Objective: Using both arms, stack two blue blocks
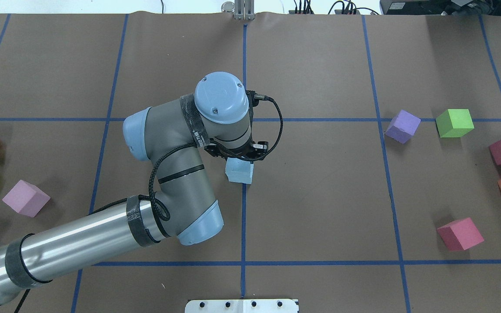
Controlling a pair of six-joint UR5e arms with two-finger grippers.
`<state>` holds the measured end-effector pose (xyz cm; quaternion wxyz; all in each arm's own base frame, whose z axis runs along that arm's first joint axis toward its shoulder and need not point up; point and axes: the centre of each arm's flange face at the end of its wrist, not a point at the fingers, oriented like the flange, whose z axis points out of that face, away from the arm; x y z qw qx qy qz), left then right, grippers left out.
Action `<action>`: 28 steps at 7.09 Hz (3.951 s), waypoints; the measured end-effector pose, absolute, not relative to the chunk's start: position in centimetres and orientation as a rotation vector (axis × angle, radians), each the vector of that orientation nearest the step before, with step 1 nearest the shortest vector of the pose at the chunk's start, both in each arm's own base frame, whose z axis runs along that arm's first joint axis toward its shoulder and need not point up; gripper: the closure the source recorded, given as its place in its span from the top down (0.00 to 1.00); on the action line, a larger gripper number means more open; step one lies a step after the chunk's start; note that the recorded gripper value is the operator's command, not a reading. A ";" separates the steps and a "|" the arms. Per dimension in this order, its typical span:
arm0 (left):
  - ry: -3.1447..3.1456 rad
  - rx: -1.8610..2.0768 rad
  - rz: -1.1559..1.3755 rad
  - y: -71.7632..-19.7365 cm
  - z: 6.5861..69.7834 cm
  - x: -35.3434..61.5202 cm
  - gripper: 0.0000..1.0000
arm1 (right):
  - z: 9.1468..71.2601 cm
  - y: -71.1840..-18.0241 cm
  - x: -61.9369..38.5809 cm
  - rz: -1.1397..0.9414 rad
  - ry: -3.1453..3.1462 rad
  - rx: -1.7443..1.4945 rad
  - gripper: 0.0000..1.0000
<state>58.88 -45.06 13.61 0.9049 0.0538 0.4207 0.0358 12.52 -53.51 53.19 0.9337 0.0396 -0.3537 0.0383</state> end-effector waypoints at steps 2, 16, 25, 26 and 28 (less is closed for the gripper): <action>0.871 0.114 0.079 -45.0 13.4 58.8 0.97 | 53.2 -53.5 12.5 0.078 -0.723 0.081 1.00; 0.745 0.187 0.251 -57.5 49.9 -5.4 0.98 | 51.7 -53.9 12.4 0.081 -0.749 0.107 1.00; 0.761 0.179 0.232 -58.0 61.0 -8.8 0.98 | 57.6 -56.4 9.7 0.012 -0.703 0.130 1.00; 0.760 0.179 0.232 -58.0 61.0 -8.8 0.98 | 57.6 -56.4 9.7 0.011 -0.700 0.131 1.00; 0.760 0.179 0.232 -58.0 61.0 -8.8 0.98 | 57.6 -56.5 9.6 0.010 -0.699 0.131 1.00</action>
